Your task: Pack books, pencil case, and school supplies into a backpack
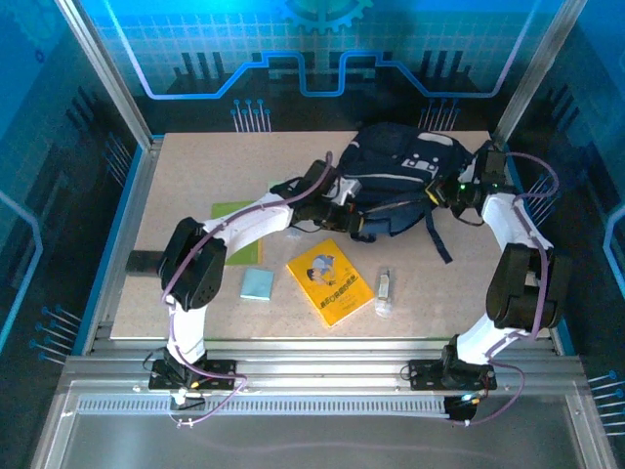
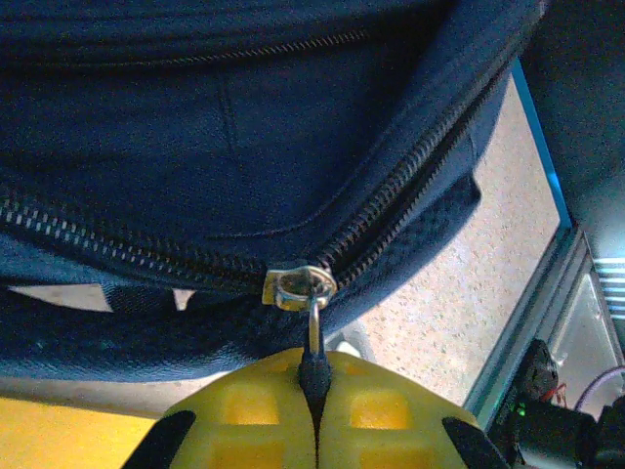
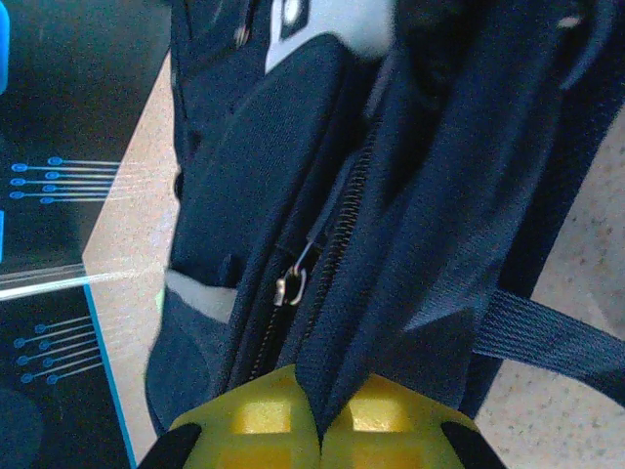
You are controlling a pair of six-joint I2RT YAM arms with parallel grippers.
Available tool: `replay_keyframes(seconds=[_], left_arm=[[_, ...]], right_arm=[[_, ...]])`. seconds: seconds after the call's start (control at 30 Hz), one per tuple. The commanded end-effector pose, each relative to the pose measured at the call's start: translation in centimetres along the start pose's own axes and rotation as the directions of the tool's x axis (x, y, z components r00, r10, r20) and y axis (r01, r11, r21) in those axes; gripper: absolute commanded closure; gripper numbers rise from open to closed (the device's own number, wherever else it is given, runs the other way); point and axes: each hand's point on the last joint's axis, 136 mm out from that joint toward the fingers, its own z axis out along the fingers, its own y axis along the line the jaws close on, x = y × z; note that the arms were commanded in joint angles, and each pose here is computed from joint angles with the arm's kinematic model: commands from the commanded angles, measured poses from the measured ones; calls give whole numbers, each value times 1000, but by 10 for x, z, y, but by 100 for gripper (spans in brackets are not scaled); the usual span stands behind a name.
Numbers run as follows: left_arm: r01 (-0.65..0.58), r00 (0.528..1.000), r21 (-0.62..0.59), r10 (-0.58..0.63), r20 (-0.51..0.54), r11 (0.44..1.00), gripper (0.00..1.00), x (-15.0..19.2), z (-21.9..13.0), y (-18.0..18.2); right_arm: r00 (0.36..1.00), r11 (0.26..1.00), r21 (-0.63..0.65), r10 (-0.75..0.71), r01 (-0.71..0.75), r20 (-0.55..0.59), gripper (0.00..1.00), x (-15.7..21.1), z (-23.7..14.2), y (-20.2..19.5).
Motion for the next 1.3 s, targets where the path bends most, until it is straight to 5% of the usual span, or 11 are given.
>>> replay_keyframes(seconds=[0.0, 0.07, 0.17, 0.43, 0.8, 0.93, 1.13, 1.27], left_arm=[[-33, 998, 138, 39, -42, 990, 100, 1, 7, -50], [-35, 999, 173, 41, -32, 984, 100, -11, 15, -60], [-49, 999, 203, 50, 3, 978, 100, -32, 22, -72], [-55, 998, 254, 44, 51, 966, 100, -60, 35, -87], [-76, 997, 257, 66, 44, 963, 100, -51, 38, -97], [-77, 997, 270, 75, 17, 960, 100, -38, 38, -102], [-53, 998, 249, 59, -19, 967, 100, -18, 33, -91], [-7, 1000, 193, 11, -23, 981, 100, -16, 26, -64]], right_arm=[[989, 997, 20, -76, 74, 123, 79, -42, -5, 10], [994, 998, 25, -57, 55, 97, 45, -34, -9, 9], [997, 998, 46, -49, 46, 67, 24, -17, -24, 5], [1000, 999, -36, 18, -19, -16, 17, 46, -61, 7], [979, 983, -84, 151, -164, -136, 17, 97, -24, -1], [973, 976, -57, 202, -210, -114, 27, 90, 3, -17], [978, 980, -17, 197, -199, -63, 100, 74, 16, -34], [983, 984, 9, 180, -179, -45, 100, 69, 11, -46]])
